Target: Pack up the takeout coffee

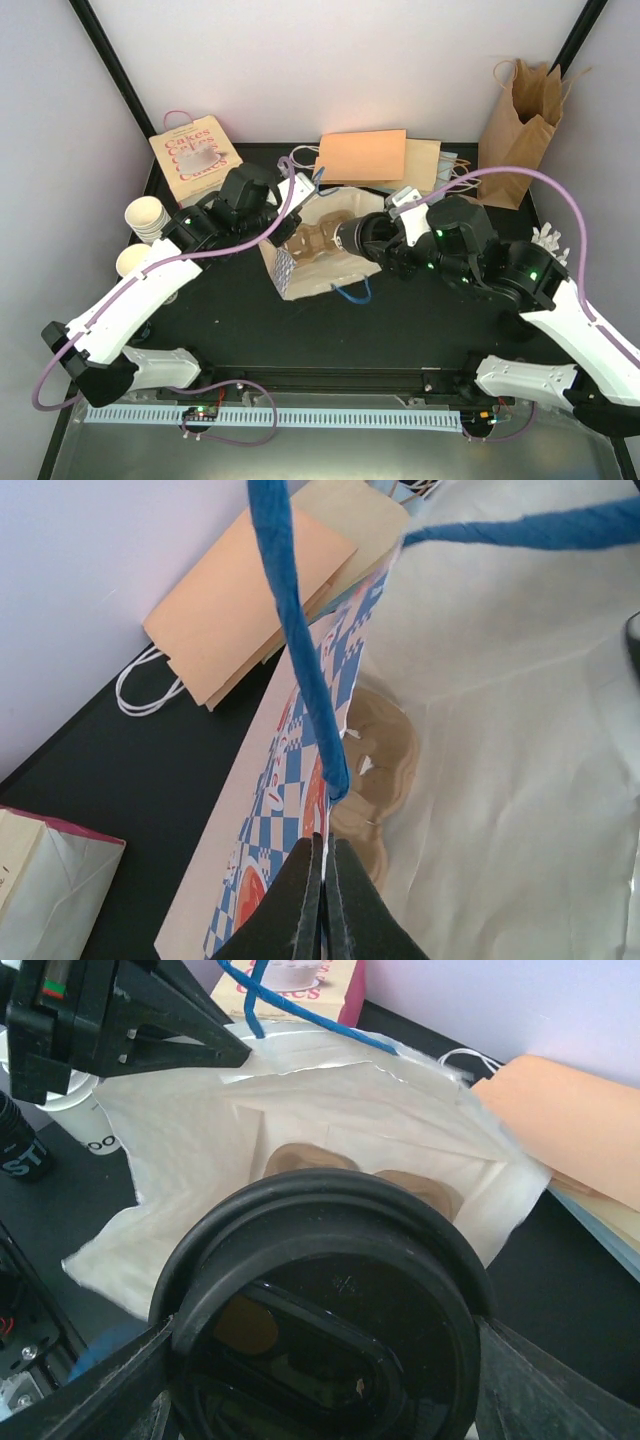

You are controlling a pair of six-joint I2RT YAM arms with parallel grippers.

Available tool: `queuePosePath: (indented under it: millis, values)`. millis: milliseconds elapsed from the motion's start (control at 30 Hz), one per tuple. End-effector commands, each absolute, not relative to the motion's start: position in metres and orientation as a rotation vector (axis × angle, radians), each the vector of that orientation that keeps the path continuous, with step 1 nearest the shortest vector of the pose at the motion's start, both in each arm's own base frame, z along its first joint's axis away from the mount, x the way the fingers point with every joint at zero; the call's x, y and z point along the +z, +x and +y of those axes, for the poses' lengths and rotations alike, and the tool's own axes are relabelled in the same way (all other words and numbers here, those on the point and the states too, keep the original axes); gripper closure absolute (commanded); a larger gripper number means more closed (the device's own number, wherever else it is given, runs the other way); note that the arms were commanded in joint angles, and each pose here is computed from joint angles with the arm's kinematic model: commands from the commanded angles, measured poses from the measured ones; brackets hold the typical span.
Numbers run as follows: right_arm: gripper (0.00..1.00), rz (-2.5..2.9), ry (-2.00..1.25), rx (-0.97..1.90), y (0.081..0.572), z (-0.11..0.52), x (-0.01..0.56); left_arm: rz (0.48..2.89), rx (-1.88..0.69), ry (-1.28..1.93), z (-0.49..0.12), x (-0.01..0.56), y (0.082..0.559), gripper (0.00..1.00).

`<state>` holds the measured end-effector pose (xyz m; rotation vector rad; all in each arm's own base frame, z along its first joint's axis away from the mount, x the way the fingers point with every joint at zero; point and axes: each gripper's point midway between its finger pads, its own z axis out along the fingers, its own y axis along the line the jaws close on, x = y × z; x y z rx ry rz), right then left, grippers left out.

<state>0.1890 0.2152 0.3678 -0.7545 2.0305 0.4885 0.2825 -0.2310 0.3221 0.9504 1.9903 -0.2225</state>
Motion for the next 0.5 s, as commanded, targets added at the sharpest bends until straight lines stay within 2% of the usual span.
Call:
queuePosePath:
  millis: [0, 233, 467]
  values:
    - [0.33, 1.979, -0.806, 0.545, 0.188, 0.235, 0.371, 1.932, -0.238, 0.904, -0.233, 0.343, 0.278, 0.99]
    - [0.34, 1.971, -0.817, 0.530, 0.189, 0.242, 0.370, 1.934, -0.231, 0.908, -0.236, 0.341, 0.275, 0.98]
    - [0.34, 2.031, -0.860, 0.376, 0.192, 0.258, 0.324, 1.927, -0.262, 0.913, -0.243, 0.340, 0.267, 0.99]
